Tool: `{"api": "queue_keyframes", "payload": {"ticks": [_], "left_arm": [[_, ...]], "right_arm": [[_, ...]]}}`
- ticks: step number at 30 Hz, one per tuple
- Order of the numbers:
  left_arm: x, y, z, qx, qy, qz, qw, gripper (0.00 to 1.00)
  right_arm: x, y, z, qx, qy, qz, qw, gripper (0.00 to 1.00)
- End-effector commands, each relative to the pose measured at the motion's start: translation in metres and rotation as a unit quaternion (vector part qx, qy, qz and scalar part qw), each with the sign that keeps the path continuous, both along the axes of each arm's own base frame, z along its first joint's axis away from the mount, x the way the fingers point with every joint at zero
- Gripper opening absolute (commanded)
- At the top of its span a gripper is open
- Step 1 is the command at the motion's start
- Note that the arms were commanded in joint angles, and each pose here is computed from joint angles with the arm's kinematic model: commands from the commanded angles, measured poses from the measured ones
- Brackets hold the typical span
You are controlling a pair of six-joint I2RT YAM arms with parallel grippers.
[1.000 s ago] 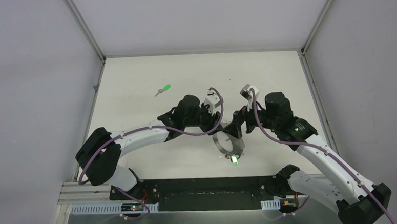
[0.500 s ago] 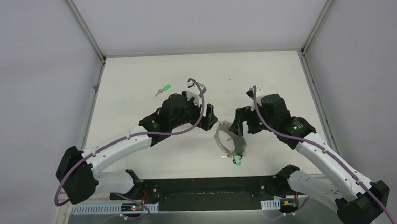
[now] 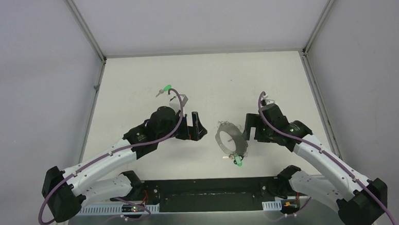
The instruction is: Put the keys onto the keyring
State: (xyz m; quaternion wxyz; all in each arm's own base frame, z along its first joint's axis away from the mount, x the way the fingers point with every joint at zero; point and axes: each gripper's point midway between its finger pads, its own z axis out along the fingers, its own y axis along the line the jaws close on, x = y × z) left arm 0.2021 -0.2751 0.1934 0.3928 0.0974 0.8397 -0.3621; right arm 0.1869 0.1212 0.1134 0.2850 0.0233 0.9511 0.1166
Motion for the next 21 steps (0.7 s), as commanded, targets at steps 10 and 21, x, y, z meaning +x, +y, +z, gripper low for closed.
{"api": "queue_keyframes", "payload": {"ticks": [10, 21], "left_arm": [[0.046, -0.048, -0.005, -0.023, 0.066, -0.032, 0.997, 0.99], [0.045, -0.074, -0.094, -0.13, 0.176, -0.054, 0.974, 0.95]], "right_arm": [[0.003, 0.038, -0.037, 0.061, 0.096, 0.021, 0.993, 1.0], [0.021, 0.08, -0.066, 0.094, 0.192, 0.072, 0.974, 0.98]]}}
